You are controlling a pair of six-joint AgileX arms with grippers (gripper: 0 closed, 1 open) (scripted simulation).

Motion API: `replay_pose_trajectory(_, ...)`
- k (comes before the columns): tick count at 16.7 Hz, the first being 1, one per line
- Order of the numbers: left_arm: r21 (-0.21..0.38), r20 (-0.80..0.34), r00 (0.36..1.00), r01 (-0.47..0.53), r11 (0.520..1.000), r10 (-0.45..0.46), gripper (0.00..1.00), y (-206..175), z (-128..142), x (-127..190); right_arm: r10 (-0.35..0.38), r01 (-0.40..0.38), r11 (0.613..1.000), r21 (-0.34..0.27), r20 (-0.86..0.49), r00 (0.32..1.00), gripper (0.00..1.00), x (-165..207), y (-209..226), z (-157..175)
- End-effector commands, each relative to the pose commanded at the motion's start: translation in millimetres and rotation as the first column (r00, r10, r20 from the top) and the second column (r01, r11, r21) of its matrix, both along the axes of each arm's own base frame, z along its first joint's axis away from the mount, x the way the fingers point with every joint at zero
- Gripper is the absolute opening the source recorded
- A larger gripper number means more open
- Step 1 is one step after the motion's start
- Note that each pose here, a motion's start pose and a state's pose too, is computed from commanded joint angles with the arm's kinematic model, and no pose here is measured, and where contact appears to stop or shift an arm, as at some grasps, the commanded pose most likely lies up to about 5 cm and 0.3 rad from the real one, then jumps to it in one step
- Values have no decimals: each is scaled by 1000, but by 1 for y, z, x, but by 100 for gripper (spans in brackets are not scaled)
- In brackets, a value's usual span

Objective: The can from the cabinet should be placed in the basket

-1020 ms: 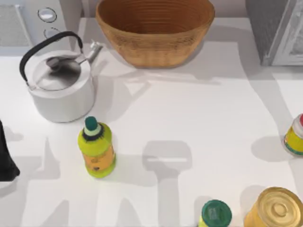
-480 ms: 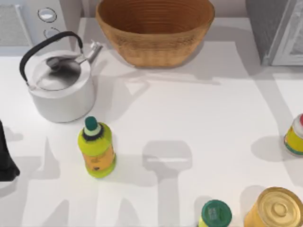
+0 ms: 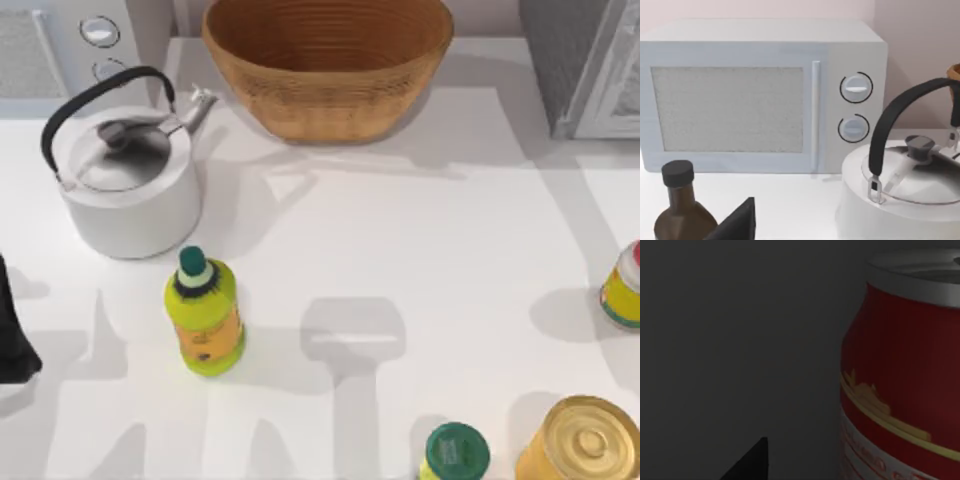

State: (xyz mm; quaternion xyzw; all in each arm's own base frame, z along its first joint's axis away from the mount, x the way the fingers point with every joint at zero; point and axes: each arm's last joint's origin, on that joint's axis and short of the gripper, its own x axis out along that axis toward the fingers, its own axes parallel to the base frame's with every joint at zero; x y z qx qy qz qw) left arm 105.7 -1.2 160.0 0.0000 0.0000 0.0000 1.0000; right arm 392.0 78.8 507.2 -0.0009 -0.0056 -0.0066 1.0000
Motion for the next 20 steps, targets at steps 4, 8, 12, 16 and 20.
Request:
replay_pose_trajectory(4, 0, 0, 1000, 0, 1000, 0, 100, 0, 0, 0, 0, 0, 1000, 0, 0, 1000, 47, 0, 0, 0)
replay_pose_trajectory(8, 0, 0, 1000, 0, 1000, 0, 100, 0, 0, 0, 0, 0, 1000, 0, 0, 1000, 17, 0, 0, 0)
replay_pose_trajectory(12, 0, 0, 1000, 0, 1000, 0, 100, 0, 0, 0, 0, 0, 1000, 0, 0, 1000, 0, 0, 0, 0)
replay_pose_trajectory(16, 0, 0, 1000, 0, 1000, 0, 100, 0, 0, 0, 0, 0, 1000, 0, 0, 1000, 0, 0, 0, 0)
replay_pose_trajectory(20, 0, 0, 1000, 0, 1000, 0, 100, 0, 0, 0, 2, -2, 1000, 2, 1, 1000, 0, -2, 1, 1)
